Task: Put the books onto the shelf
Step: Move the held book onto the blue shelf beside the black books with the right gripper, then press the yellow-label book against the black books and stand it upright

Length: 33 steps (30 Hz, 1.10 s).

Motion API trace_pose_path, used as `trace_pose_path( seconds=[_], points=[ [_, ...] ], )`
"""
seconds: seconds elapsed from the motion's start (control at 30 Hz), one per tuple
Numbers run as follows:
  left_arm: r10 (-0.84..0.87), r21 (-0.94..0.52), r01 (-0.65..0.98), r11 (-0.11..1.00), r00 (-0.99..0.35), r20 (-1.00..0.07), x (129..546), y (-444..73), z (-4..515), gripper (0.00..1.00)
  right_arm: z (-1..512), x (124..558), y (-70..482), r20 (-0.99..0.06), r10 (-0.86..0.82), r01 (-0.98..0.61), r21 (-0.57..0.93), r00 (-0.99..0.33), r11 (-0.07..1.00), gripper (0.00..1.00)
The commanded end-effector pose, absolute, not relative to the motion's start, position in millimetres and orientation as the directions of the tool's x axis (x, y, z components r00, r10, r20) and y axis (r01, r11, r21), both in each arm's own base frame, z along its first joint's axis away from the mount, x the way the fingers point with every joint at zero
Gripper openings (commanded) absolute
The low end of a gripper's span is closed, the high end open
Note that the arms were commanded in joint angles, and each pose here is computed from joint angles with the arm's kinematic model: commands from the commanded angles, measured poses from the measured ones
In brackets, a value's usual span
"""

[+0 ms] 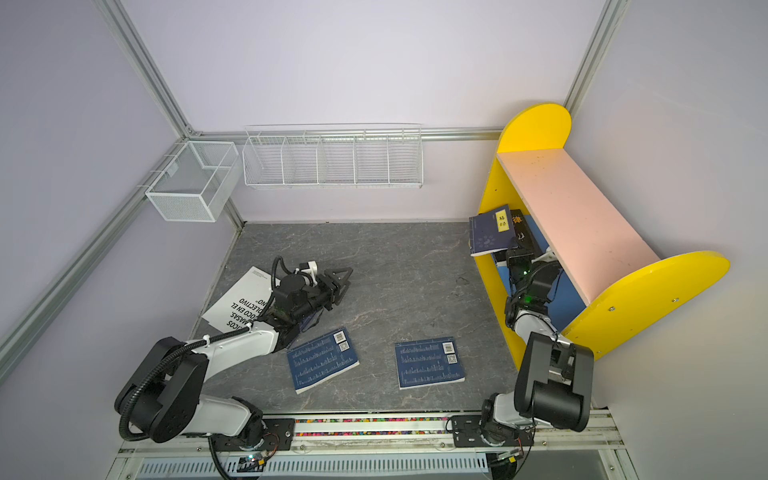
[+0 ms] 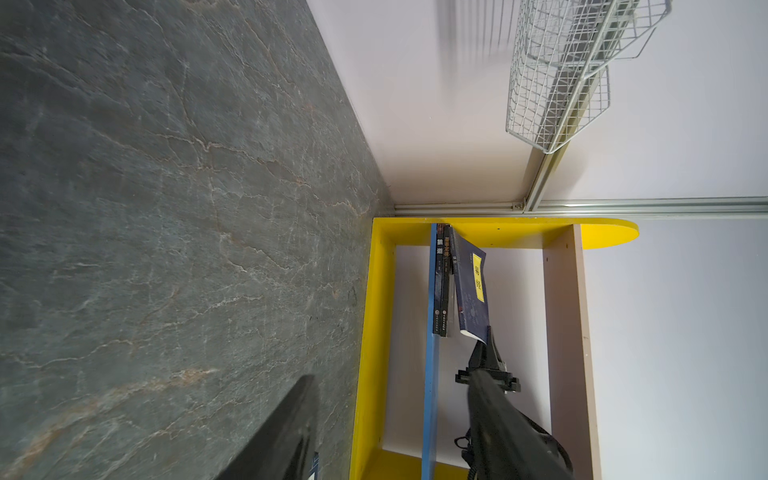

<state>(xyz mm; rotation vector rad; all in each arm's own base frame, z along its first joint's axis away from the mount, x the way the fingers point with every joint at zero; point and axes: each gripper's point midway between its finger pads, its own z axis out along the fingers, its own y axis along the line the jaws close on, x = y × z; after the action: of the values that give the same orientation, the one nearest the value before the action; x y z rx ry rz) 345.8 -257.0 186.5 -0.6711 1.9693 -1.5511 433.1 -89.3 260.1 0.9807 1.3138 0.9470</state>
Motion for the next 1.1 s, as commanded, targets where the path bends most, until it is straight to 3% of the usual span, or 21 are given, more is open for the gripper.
trace_pose_path(
  seconds=[0.0, 0.23, 0.4, 0.73, 1.07],
  points=[
    [-0.669, -0.984, -0.047, 0.174, -0.739, -0.083, 350.3, -261.5, 187.6, 0.58, 257.6, 426.2, -106.0, -0.387, 0.919, 0.156, 0.915, 0.073, 0.372, 0.1],
    [-0.652, -0.991, -0.064, 0.114, -0.757, -0.026, 355.9, -271.7, 178.4, 0.56, 241.2, 426.4, -123.6, -0.449, 0.892, 0.355, 0.843, 0.052, 0.404, 0.13],
    [-0.647, -0.995, -0.066, 0.08, -0.762, -0.001, 358.8, -275.4, 175.7, 0.53, 232.0, 433.2, -133.9, -0.445, 0.893, 0.4, 0.832, 0.069, 0.384, 0.15],
    [-0.666, -0.966, -0.044, 0.255, -0.732, -0.143, 353.1, -258.9, 189.4, 0.55, 229.8, 450.9, -155.9, -0.429, 0.892, 0.414, 0.844, 0.14, 0.341, 0.14],
    [-0.671, -0.944, -0.054, 0.326, -0.717, -0.19, 348.3, -248.4, 187.2, 0.56, 221.0, 484.3, -160.6, -0.422, 0.906, 0.435, 0.823, 0.038, 0.365, 0.15]
  ],
)
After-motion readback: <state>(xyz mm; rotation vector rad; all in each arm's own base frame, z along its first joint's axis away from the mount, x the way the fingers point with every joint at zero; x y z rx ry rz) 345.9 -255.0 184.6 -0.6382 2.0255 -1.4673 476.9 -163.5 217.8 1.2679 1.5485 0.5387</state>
